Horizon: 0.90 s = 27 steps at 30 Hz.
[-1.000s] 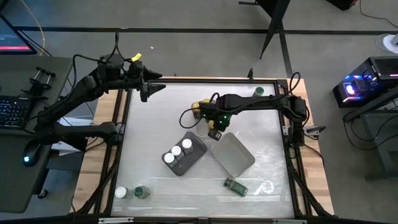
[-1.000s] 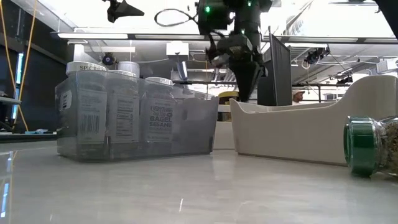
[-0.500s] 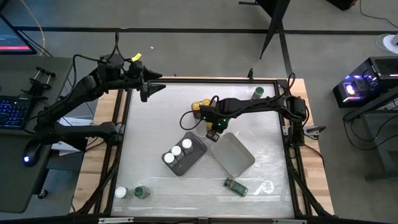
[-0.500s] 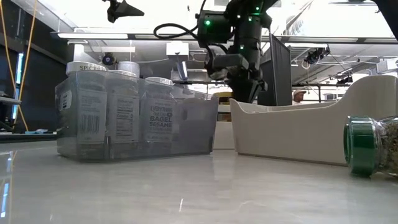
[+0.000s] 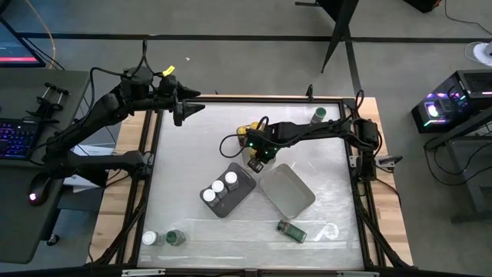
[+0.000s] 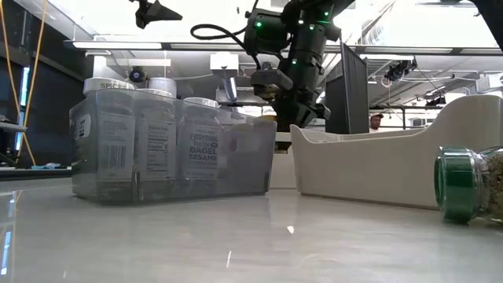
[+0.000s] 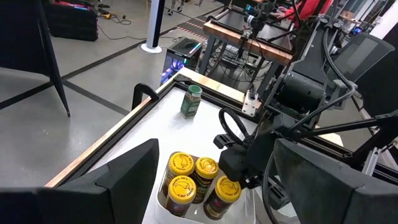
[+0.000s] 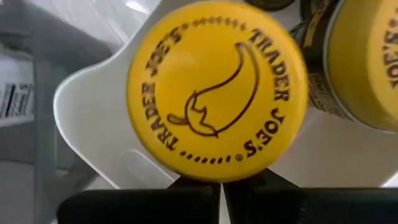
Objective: Sort spices by type
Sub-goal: Put the yellow seasoning bottle into the white bin
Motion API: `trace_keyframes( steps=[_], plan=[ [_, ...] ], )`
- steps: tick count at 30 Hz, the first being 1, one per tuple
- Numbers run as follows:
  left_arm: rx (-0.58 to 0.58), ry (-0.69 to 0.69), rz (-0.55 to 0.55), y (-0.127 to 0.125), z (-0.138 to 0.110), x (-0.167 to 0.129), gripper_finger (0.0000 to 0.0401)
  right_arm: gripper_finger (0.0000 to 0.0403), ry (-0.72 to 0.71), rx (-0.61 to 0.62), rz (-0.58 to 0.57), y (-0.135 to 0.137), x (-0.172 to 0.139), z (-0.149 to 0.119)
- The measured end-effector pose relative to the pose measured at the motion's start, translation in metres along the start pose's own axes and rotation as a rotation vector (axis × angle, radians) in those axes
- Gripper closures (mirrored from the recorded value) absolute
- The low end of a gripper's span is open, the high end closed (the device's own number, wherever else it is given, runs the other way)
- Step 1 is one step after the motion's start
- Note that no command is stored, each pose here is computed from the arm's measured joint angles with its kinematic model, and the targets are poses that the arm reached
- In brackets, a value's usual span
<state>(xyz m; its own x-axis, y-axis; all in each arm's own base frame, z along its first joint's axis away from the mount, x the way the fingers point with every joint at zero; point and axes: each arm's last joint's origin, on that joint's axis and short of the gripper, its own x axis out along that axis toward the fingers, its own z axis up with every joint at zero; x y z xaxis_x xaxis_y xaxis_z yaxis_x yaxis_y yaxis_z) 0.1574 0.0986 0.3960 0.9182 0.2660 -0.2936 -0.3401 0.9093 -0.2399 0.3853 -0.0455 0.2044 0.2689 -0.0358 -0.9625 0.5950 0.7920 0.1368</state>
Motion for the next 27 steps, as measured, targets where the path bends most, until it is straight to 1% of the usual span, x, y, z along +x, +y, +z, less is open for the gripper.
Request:
trace_keyframes(
  steps=[4, 9, 11, 19, 24, 27],
  plan=[
    [0.000, 0.000, 0.000, 0.000, 0.000, 0.000, 0.0096, 0.0403, -0.012, 0.008, 0.003, 0.001, 0.000, 0.001],
    [0.000, 0.000, 0.000, 0.000, 0.000, 0.000, 0.0096, 0.0403, -0.084, 0.033, 0.049, 0.005, -0.001, 0.008],
    [0.000, 0.000, 0.000, 0.000, 0.000, 0.000, 0.0096, 0.0403, -0.070, 0.033, 0.049, 0.004, -0.001, 0.007],
    [0.001, 0.000, 0.000, 0.000, 0.000, 0.000, 0.0096, 0.0403, 0.042, 0.003, -0.023, -0.001, 0.000, -0.005],
    [0.001, 0.000, 0.001, 0.000, 0.000, 0.000, 0.0096, 0.0403, 0.008, 0.011, -0.025, 0.005, 0.000, -0.005],
    [0.001, -0.001, 0.005, 0.000, 0.000, 0.000, 0.0096, 0.0403, 0.006, 0.018, -0.022, 0.008, 0.010, -0.004]
  ],
)
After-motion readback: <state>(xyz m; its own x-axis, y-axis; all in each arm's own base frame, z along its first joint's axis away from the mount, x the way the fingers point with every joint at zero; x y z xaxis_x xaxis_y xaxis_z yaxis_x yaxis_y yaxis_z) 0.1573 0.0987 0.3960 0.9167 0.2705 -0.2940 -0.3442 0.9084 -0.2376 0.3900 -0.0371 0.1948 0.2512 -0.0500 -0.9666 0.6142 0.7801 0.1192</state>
